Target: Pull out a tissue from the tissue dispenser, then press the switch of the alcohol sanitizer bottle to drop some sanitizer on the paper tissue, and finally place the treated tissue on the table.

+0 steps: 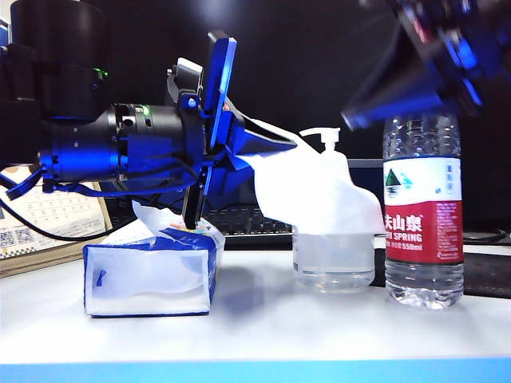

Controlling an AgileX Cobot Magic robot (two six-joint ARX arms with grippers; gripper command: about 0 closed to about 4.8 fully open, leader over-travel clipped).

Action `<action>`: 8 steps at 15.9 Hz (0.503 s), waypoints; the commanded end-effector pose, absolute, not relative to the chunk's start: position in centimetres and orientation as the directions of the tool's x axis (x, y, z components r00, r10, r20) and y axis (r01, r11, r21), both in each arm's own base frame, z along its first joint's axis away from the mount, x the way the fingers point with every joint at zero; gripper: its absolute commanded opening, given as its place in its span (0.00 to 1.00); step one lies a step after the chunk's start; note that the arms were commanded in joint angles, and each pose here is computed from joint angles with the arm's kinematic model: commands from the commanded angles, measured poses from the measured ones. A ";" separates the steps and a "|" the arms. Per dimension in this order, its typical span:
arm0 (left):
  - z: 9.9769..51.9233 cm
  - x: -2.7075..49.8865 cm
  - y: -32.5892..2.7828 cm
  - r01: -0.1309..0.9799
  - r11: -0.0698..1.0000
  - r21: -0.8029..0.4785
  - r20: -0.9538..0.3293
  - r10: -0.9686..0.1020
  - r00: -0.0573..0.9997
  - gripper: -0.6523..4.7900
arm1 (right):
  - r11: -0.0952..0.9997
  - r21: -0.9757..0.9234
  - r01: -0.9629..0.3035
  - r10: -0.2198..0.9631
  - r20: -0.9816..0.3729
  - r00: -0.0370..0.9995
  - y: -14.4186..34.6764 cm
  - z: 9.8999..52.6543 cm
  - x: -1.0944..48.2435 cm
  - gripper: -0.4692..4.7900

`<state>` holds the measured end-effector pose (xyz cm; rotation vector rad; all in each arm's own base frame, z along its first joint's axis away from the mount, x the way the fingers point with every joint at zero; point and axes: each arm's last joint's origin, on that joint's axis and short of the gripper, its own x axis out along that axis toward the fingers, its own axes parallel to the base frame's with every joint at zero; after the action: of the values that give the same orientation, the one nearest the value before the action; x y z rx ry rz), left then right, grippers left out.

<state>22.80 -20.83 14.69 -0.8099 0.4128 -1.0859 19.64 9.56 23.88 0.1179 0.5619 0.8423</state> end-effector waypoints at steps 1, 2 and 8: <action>15.0 22.8 -20.8 0.635 0.205 -0.745 0.110 -0.901 0.420 0.11 | 0.719 0.198 -0.666 0.667 -0.468 0.580 9.2 23.7 19.7 0.08; 15.0 22.8 -20.8 0.634 0.205 -0.745 0.110 -0.901 0.420 0.11 | 0.736 0.179 -0.653 0.646 -0.472 0.599 9.1 23.7 19.8 0.08; 15.1 22.8 -20.8 0.635 0.205 -0.745 0.110 -0.901 0.420 0.11 | 0.809 0.146 -0.569 0.565 -0.462 0.684 7.1 23.8 20.7 0.08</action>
<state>22.79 -20.82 14.77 -0.8102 0.4059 -1.0926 20.51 7.20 23.41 -0.0069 0.5519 0.6406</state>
